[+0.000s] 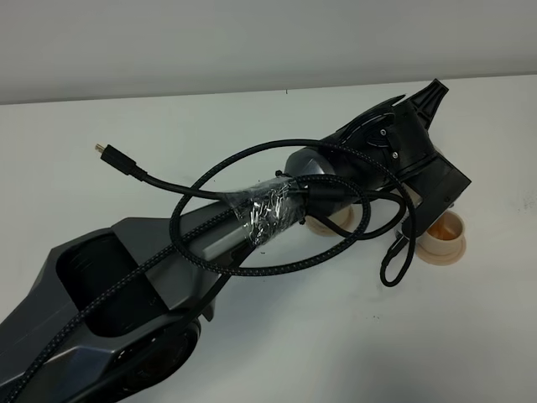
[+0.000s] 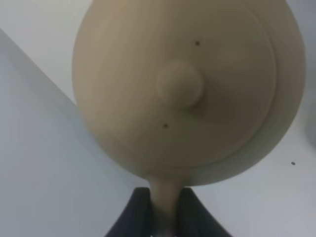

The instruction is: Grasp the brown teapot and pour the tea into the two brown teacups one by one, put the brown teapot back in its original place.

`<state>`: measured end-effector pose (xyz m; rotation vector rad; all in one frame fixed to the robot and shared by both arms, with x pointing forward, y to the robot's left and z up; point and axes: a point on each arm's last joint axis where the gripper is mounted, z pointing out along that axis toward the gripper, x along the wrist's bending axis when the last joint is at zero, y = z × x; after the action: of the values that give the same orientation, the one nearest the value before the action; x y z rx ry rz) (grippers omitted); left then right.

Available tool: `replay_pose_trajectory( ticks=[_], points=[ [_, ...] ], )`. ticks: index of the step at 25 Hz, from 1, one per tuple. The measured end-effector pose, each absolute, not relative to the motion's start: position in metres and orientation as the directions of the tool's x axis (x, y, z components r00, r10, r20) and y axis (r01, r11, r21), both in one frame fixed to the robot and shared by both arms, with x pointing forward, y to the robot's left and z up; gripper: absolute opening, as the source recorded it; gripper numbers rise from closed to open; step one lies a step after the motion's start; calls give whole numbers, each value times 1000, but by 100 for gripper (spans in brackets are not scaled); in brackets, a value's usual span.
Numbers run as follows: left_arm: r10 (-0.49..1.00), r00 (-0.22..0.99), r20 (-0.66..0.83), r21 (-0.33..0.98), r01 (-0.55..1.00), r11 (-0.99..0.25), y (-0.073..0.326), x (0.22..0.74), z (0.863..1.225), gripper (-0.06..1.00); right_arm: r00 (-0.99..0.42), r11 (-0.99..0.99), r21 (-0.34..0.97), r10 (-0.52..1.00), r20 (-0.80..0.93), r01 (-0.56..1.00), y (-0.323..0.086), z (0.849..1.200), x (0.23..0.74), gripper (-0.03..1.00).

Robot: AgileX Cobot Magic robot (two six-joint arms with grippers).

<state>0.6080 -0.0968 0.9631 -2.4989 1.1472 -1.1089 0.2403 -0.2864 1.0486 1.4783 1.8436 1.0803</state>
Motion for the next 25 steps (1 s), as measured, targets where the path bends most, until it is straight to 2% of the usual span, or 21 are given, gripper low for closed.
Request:
replay_pose_trajectory(
  ticks=[25],
  points=[
    [-736, 407, 541, -480, -570, -667, -96, 608, 965, 13, -255, 78, 842, 964, 72, 534, -286, 1049, 240, 24]
  ],
)
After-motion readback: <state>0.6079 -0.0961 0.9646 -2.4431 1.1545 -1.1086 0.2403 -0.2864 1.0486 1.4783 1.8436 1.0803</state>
